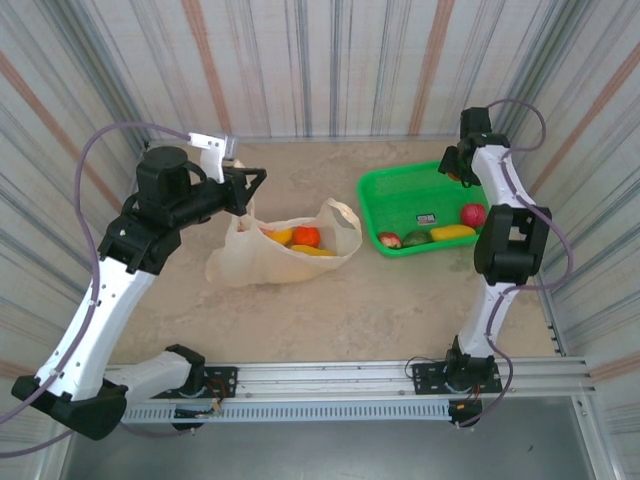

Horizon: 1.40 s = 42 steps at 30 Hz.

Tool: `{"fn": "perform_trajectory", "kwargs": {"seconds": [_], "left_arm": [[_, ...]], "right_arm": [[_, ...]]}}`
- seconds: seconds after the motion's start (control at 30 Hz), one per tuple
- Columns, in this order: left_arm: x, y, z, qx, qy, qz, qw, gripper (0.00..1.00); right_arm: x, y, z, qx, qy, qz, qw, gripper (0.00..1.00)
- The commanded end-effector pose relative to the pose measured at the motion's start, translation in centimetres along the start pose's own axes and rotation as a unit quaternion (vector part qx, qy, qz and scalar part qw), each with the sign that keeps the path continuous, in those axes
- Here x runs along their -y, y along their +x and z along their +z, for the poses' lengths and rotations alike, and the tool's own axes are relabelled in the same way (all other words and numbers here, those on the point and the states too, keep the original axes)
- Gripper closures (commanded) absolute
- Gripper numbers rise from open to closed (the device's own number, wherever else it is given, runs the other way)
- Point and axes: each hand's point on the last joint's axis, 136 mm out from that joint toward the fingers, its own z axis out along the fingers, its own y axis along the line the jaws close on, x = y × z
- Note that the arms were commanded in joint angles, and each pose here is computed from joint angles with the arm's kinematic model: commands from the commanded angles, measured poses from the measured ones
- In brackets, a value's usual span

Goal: Place the fake fruits into the plastic bag and tie a complex knot

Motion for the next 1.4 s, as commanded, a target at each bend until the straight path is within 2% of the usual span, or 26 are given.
{"fn": "perform_trajectory", "kwargs": {"seconds": [0.0, 0.13, 0.33, 0.5, 0.57, 0.63, 0.7, 0.83, 0.97, 1.2, 1.37], "left_arm": [[0.5, -0.7, -0.8, 0.013, 0.01, -0.004, 1.0, 1.0], [0.5, -0.6, -0.9, 0.012, 0.01, -0.007, 1.0, 1.0], [0.4, -0.5, -0.7, 0.011, 0.011, -0.009, 1.0, 1.0], [0.3, -0.4, -0.7, 0.012, 0.008, -0.008, 1.0, 1.0], [0.2, -0.5, -0.7, 0.012, 0.006, -0.008, 1.0, 1.0], [0.0, -0.3, -0.8, 0.012, 0.002, -0.008, 1.0, 1.0], [0.0, -0.4, -0.8, 0.013, 0.001, -0.009, 1.0, 1.0], [0.0, -0.3, -0.8, 0.012, 0.001, -0.01, 1.0, 1.0], [0.0, -0.2, -0.8, 0.011, 0.001, -0.011, 1.0, 1.0], [-0.1, -0.2, -0.9, 0.013, -0.002, -0.008, 1.0, 1.0], [-0.1, -0.3, -1.2, 0.016, -0.003, -0.005, 1.0, 1.0]], "right_arm": [[-3.2, -0.7, -5.4, 0.051, -0.076, 0.019, 0.996, 0.36], [-7.4, 0.2, -12.5, 0.094, -0.169, -0.005, 0.981, 0.36], [-14.4, 3.2, -25.8, 0.156, -0.312, -0.09, 0.933, 0.38], [-20.1, 9.4, -36.1, 0.186, -0.442, -0.211, 0.852, 0.37], [-21.7, 13.1, -39.5, 0.185, -0.502, -0.26, 0.804, 0.36], [-22.6, 16.6, -41.8, 0.191, -0.537, -0.31, 0.761, 0.36], [-23.1, 19.5, -42.6, 0.193, -0.541, -0.354, 0.738, 0.35], [-23.9, 23.9, -41.3, 0.161, -0.528, -0.402, 0.73, 0.35], [-25.0, 26.7, -39.0, 0.129, -0.516, -0.416, 0.737, 0.35], [-26.6, 27.7, -31.6, 0.091, -0.41, -0.412, 0.809, 0.38], [-26.1, 26.3, -27.2, 0.083, -0.323, -0.393, 0.857, 0.39]]}}
